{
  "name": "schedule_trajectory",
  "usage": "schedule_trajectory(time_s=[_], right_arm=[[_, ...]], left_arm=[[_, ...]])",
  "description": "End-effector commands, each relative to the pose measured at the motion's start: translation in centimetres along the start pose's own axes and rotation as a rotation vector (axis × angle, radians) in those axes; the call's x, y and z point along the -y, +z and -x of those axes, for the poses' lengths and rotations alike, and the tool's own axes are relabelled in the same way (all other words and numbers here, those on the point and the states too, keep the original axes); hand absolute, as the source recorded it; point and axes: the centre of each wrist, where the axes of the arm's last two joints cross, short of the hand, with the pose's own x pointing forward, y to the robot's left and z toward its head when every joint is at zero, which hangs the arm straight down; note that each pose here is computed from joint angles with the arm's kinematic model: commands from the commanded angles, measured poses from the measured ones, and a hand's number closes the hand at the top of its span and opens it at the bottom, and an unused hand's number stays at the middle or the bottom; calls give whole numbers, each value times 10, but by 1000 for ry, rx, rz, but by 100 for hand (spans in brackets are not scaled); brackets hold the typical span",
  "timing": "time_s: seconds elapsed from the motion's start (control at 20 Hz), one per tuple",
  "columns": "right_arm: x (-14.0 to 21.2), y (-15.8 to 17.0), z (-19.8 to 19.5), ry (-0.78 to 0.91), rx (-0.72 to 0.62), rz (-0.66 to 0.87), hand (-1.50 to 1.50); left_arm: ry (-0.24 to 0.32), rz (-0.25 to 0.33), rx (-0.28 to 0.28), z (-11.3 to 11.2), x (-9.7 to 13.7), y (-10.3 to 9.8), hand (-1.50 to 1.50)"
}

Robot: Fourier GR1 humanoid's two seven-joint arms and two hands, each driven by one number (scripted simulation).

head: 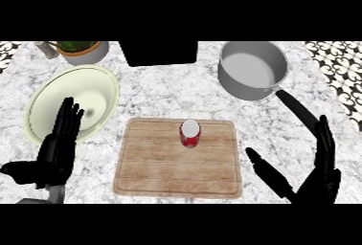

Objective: Pick the can from the cutting board and place it in the pot

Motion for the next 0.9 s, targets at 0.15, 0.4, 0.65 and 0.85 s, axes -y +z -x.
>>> schedule_trajectory(time_s=[0.15, 0.4, 0.65, 0.85], right_arm=[[3, 100, -5, 195, -239, -211, -150], [-4, 128, -17, 296, -396, -338, -150], [-11, 114, -28, 399, -461, -379, -150], [-27, 96, -52, 442, -495, -396, -150]], left_arm=[[-11, -4, 41, -2, 11, 0, 0], [6, 42, 50, -3, 20, 5, 0], [17, 56, 45, -4, 29, 0, 0], [28, 65, 34, 0, 32, 6, 0]])
